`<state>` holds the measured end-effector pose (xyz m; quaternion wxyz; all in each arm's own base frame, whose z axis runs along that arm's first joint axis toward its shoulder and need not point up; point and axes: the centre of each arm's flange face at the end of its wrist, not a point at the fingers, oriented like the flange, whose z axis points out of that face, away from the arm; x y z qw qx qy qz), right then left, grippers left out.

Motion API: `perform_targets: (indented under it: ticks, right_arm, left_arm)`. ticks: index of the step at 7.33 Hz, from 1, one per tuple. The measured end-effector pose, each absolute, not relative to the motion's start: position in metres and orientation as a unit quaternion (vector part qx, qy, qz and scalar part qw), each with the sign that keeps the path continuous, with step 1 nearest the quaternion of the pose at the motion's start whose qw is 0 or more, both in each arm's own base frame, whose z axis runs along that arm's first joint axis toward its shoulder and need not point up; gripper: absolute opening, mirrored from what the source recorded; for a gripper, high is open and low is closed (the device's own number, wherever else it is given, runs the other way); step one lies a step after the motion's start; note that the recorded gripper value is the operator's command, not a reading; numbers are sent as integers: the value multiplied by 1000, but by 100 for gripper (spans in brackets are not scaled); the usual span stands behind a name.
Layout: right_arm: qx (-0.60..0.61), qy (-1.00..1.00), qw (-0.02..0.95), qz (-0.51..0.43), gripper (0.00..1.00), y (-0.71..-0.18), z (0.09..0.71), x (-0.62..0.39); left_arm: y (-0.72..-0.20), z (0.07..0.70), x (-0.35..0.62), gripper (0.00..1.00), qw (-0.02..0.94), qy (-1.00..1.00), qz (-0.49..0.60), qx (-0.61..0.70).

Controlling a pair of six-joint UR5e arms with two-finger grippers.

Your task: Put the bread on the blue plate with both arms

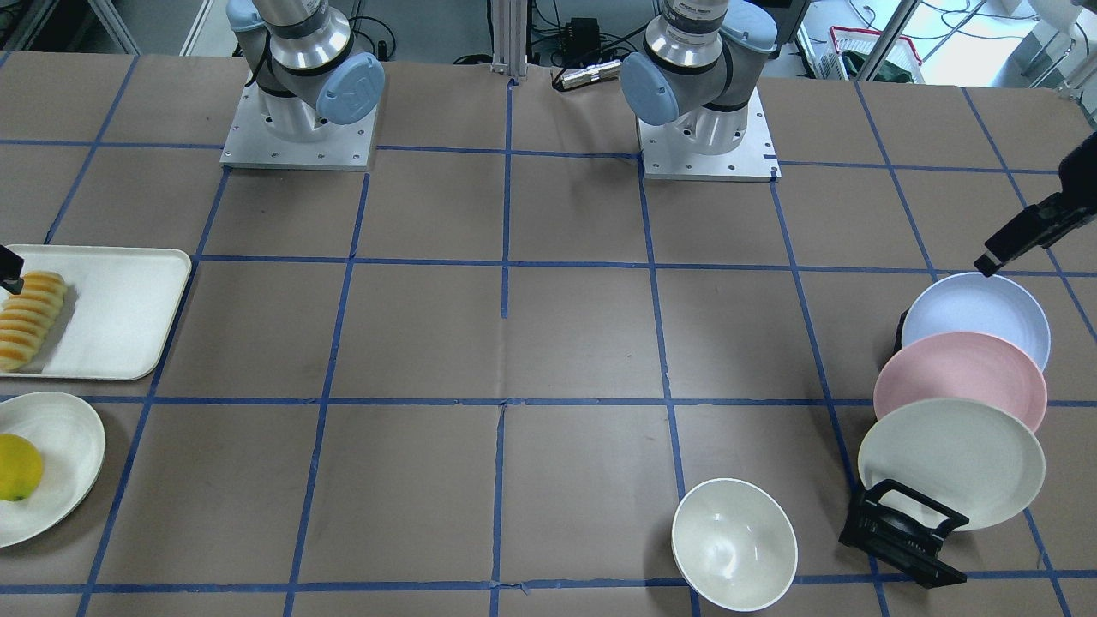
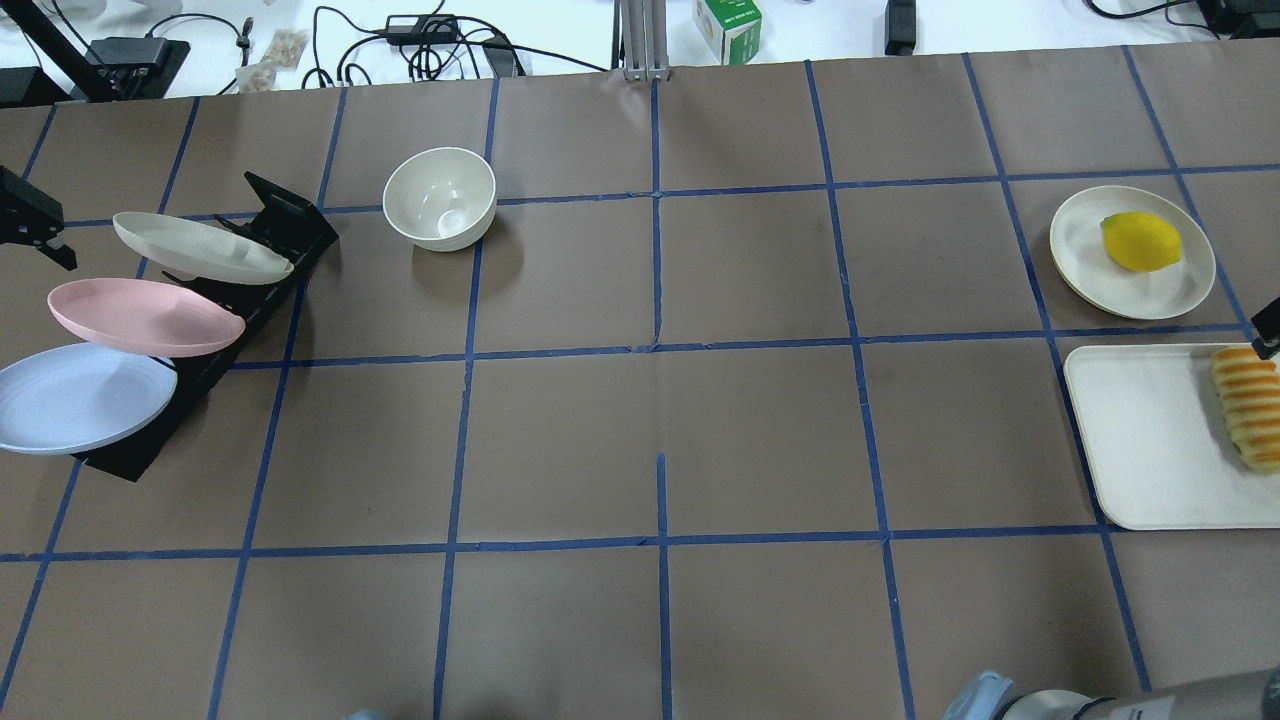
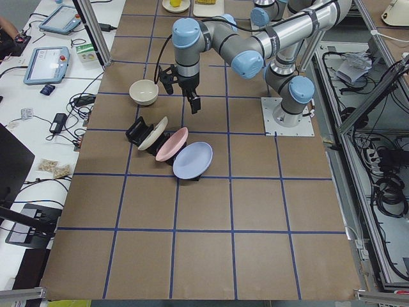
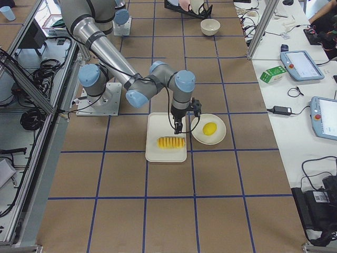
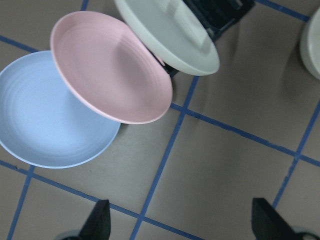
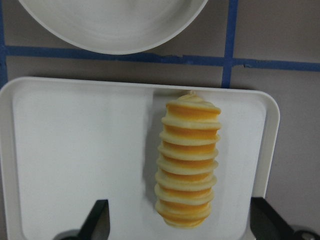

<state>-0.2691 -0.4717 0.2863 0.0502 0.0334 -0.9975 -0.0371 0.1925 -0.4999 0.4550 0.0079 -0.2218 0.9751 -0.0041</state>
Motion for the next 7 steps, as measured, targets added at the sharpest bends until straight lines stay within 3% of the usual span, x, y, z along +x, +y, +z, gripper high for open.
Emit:
perform_targets:
  ticks: [7]
  right_arm:
    - [73, -997, 3, -12, 100, -464, 203, -312]
  left_arm:
    - [-485, 359, 375, 100, 17, 976, -31, -216]
